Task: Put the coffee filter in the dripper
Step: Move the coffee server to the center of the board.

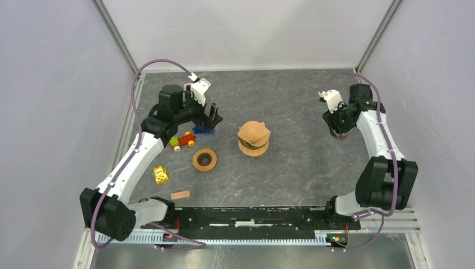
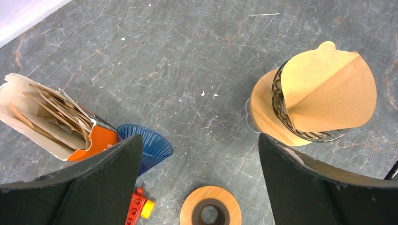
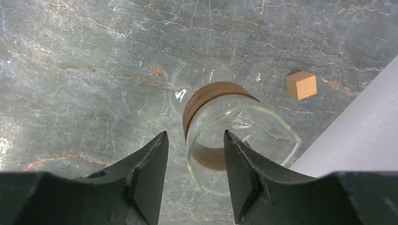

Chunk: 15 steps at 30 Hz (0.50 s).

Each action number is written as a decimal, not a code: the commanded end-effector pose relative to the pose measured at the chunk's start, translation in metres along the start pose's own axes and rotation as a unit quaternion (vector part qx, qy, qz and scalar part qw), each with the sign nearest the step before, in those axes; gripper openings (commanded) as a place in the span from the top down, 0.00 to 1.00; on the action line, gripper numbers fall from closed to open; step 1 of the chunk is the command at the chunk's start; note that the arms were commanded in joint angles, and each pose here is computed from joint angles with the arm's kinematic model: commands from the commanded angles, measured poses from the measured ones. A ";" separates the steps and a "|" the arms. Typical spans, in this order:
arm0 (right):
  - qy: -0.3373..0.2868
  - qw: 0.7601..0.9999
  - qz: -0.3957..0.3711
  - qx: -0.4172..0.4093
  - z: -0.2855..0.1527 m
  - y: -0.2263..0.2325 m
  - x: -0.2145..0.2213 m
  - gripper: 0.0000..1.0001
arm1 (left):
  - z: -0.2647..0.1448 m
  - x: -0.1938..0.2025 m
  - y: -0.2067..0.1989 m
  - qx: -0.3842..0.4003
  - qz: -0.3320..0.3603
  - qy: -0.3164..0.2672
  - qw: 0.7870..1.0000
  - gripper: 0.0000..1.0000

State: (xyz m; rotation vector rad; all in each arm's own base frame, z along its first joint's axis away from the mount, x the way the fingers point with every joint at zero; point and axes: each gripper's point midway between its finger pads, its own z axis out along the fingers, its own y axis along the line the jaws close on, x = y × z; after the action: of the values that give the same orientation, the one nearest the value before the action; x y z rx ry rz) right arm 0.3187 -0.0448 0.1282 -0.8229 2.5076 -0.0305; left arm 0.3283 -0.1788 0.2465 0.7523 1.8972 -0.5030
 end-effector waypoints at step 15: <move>-0.072 0.991 -0.086 -0.071 0.015 0.048 -0.078 0.95 | -0.003 -0.007 0.027 -0.065 -0.006 0.009 0.998 0.01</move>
State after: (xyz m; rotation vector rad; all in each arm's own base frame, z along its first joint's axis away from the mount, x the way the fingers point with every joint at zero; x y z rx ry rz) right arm 0.3301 -0.0028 0.1163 -0.9754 2.4726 0.1173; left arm 0.3338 -0.1704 0.2427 0.7193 1.9227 -0.4447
